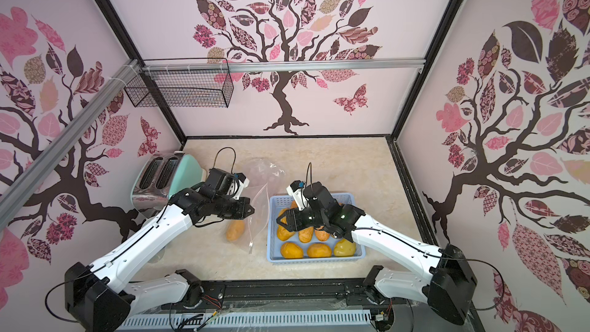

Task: Put the potatoes into a zipper bag and zip it
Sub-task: Pick up the potato from the basket, then place the potato into the zipper food storage bag.

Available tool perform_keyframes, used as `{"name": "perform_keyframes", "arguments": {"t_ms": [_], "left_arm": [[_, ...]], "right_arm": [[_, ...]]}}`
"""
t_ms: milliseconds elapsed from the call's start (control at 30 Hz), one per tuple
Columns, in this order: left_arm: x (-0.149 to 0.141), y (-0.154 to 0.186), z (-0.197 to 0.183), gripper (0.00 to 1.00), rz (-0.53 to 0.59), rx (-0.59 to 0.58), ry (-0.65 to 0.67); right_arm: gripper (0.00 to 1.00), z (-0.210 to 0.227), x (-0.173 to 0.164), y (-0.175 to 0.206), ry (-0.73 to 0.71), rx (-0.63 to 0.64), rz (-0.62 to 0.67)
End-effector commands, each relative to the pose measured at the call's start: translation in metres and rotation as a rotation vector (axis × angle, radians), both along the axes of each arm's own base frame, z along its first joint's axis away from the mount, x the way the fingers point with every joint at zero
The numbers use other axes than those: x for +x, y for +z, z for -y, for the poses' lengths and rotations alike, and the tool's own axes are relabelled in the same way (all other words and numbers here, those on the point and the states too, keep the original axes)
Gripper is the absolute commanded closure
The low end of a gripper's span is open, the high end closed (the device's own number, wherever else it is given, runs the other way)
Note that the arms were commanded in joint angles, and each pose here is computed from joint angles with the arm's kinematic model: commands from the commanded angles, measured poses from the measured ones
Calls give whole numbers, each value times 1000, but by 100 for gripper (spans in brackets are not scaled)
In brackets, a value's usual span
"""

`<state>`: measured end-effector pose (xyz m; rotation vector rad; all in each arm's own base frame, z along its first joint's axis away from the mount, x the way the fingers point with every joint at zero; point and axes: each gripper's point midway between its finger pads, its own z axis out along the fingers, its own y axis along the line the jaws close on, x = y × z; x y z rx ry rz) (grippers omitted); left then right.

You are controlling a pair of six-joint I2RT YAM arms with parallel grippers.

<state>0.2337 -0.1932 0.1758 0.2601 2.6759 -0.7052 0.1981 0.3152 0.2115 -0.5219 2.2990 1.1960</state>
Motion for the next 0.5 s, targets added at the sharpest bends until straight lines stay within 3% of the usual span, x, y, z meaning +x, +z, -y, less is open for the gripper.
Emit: {"name": "perform_keyframes", "arguments": {"t_ms": [0,167,467], "left_arm": [[-3,3,-1,100,30,-23,-9],[-5,7,2,100,37,-50,-15],[-6,10,3,100,43,-62,-23]], "right_arm": [[54,-29,8,62,54,241,93],[55,-49,19,78,71,336,129],[53,-79,39,63,77,387,57]]}}
